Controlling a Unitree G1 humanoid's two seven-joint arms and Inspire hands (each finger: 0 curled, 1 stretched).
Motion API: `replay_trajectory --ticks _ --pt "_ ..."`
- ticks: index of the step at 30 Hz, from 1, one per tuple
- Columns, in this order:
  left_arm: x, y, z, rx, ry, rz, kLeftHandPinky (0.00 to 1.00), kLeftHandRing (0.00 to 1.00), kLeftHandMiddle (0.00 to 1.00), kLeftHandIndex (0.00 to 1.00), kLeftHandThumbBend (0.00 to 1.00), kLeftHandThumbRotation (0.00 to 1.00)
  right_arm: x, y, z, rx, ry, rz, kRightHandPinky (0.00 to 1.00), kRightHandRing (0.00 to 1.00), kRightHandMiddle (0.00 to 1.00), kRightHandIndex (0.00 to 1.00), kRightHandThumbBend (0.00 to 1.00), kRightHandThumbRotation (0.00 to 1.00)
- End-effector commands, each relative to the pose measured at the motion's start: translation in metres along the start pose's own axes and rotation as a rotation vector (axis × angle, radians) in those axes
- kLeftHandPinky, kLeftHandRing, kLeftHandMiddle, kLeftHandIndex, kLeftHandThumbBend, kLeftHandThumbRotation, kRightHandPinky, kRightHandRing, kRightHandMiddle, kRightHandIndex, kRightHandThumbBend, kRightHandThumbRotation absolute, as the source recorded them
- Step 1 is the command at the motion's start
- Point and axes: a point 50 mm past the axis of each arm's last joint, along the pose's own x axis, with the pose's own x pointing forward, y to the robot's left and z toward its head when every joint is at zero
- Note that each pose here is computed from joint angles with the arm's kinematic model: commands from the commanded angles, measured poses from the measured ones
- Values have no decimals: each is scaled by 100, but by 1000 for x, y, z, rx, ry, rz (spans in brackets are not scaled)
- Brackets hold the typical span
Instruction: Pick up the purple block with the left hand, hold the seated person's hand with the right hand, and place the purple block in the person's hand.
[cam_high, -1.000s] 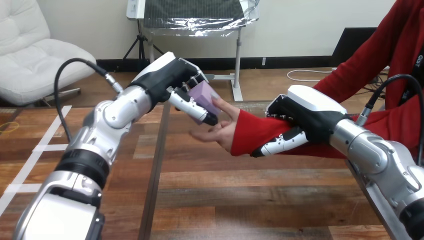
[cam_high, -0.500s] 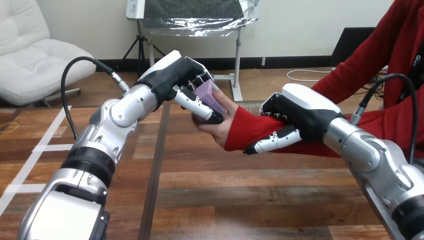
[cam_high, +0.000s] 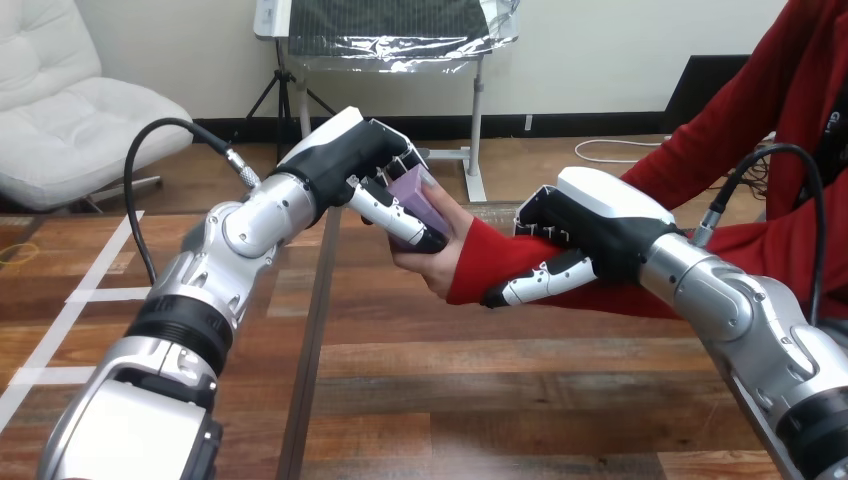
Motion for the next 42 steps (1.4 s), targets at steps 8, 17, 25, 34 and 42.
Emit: replay_trajectory --ticks 8,17,25,34,42 --pt "10 1 29 36 -79 -5 31 37 41 40 82 0 17 -40 55 -63 -204 -106 21 24 28 30 83 52" --pt "10 -3 26 32 -80 -17 33 38 42 40 82 0 16 -39 54 -59 -204 -105 22 25 29 29 83 53" --pt "10 -5 24 29 -74 -34 33 37 42 40 81 0 16 -37 51 -47 -196 -102 23 26 30 30 84 51" --pt "8 -3 22 4 -73 -87 41 42 45 43 84 0 14 -33 46 -28 -179 -87 26 29 33 33 84 49" --pt "4 0 20 -1 -93 -140 55 59 60 59 93 5 11 -30 41 -6 -172 -67 32 35 38 39 87 48"
